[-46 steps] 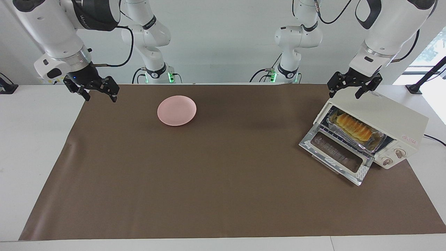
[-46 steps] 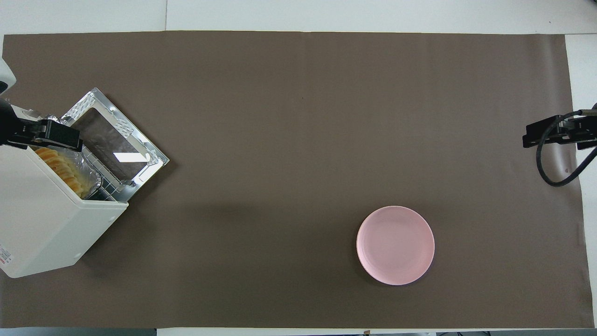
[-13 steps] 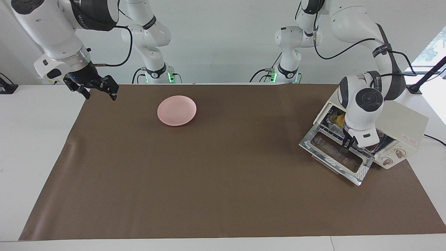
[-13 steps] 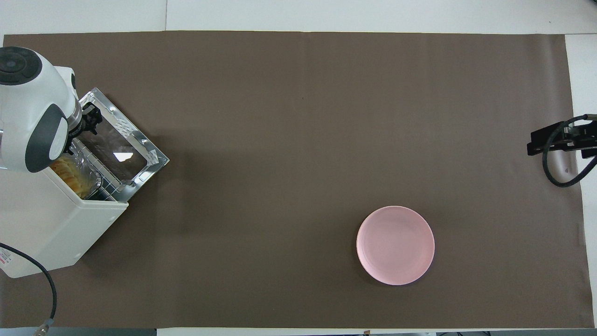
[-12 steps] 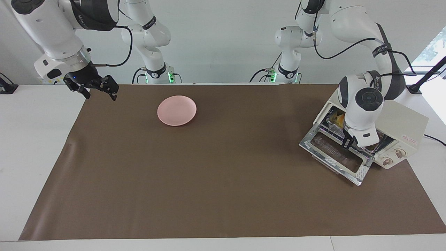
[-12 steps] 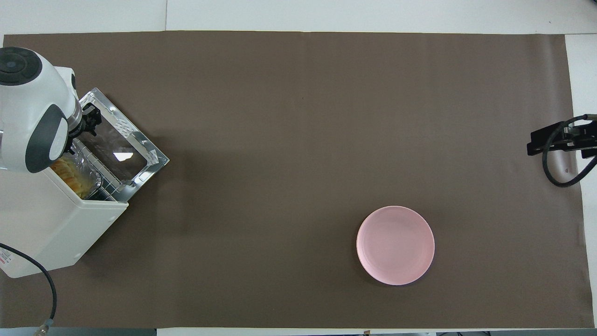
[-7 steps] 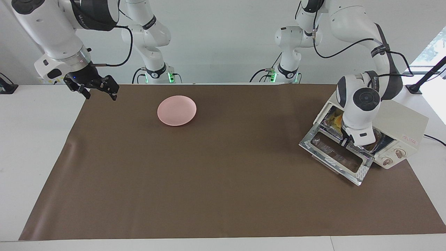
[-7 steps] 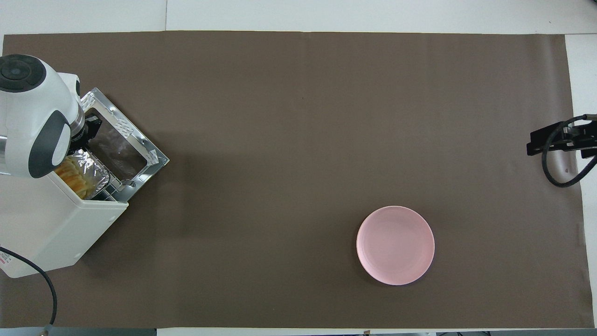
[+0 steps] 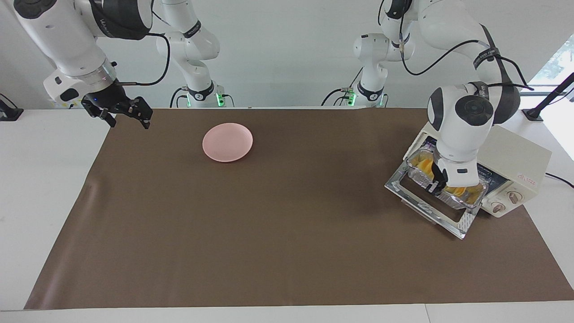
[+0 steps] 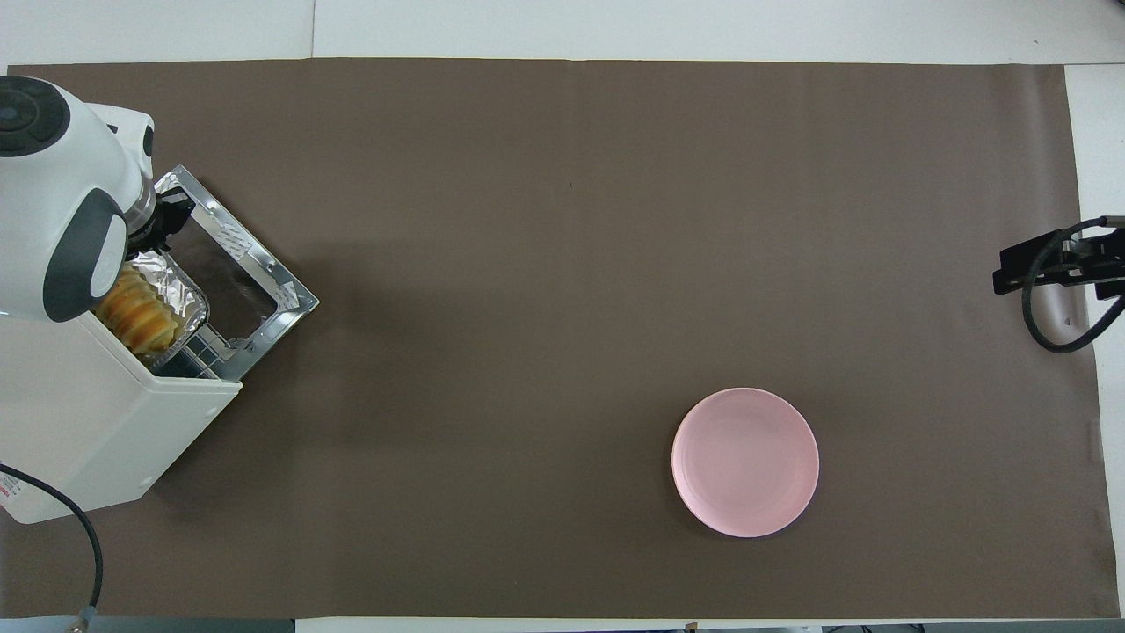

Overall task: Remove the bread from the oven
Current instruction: 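Pull the foil tray out and set it on the table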

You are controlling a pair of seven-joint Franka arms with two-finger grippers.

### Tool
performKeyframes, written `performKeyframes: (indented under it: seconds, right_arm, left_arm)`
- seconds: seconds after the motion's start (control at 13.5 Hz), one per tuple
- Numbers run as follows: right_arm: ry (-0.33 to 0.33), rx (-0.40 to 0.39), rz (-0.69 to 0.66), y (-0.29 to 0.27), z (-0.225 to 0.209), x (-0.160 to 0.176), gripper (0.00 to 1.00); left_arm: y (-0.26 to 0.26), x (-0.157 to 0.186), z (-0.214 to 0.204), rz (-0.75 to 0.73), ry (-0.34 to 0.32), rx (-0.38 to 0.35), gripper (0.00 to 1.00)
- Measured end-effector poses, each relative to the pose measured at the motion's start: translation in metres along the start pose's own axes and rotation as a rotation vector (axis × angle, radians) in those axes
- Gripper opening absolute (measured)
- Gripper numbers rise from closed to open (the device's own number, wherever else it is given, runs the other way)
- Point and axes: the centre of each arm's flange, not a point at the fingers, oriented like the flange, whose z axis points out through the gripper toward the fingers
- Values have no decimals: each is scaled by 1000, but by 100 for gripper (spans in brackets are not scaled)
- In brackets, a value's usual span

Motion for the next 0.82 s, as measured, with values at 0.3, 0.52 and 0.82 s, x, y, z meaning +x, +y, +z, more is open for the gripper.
performKeyframes:
  seconds: [0.3,0.52,0.82]
  right_arm:
    - [-1,3,36,20,0,0,100]
    - [-2,6,64,35,1,-1,100]
    - [-2,5,63,35,1,-1,100]
  left_arm:
    - [108,-110,-19,188,-86,-124,2]
    - [168,-210,-26,429,-122,-180,2]
    - [212,-260,27,618,-128,-233,2]
